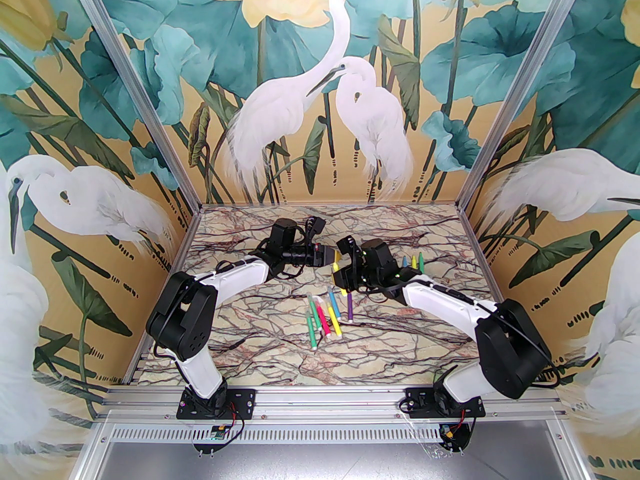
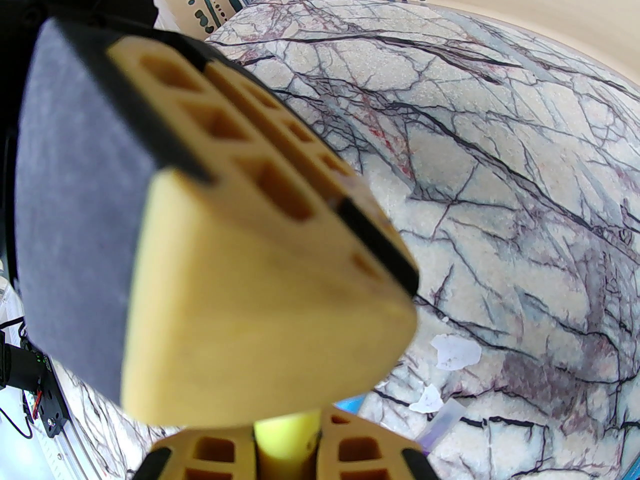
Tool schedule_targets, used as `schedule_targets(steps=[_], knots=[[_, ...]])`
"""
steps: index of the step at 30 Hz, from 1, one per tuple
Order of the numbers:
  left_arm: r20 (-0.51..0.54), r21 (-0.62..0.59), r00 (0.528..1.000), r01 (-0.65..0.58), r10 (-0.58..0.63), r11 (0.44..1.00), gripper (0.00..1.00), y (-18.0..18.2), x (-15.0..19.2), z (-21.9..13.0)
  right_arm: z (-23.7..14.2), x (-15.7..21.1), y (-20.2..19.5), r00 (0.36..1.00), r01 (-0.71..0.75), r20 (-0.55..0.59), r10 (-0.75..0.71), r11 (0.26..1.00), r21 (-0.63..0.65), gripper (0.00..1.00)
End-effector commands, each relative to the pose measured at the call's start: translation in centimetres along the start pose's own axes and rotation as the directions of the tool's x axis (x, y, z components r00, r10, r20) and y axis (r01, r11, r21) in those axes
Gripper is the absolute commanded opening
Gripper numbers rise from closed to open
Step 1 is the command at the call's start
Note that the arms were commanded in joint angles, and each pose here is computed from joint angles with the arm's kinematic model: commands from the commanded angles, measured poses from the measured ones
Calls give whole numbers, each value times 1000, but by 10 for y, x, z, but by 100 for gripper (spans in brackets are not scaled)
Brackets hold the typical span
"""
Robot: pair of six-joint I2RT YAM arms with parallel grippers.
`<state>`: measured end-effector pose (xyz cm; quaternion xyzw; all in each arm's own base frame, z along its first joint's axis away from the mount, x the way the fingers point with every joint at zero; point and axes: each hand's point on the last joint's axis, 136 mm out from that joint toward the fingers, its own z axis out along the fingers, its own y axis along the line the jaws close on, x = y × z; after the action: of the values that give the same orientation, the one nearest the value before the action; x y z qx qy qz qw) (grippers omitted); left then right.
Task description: Open the pen caps
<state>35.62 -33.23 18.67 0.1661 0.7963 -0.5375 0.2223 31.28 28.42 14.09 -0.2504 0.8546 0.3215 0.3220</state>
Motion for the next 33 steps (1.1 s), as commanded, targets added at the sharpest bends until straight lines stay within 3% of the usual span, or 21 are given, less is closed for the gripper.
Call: schedule_targets(steps=[1, 9, 26, 29, 33], knots=[[89, -15, 996, -1, 3, 1000, 0, -11, -34, -11, -4, 28, -8, 998, -3, -67, 5, 1000, 31, 1], [165, -14, 985, 50, -47, 999, 0, -3, -58, -29, -7, 57, -12, 994, 10, -105, -6, 999, 37, 0], [231, -84, 967, 131, -109, 988, 0, 23, -75, -48, -19, 74, -17, 996, 41, -81, -38, 998, 42, 0], [204, -180, 975, 129, -91, 975, 0, 36, -70, -51, -23, 70, -30, 998, 15, -59, -9, 995, 95, 0], [154, -382, 986, 126, -71, 916, 0, 66, -56, -63, -32, 60, -64, 998, -65, -10, 69, 974, 217, 0]])
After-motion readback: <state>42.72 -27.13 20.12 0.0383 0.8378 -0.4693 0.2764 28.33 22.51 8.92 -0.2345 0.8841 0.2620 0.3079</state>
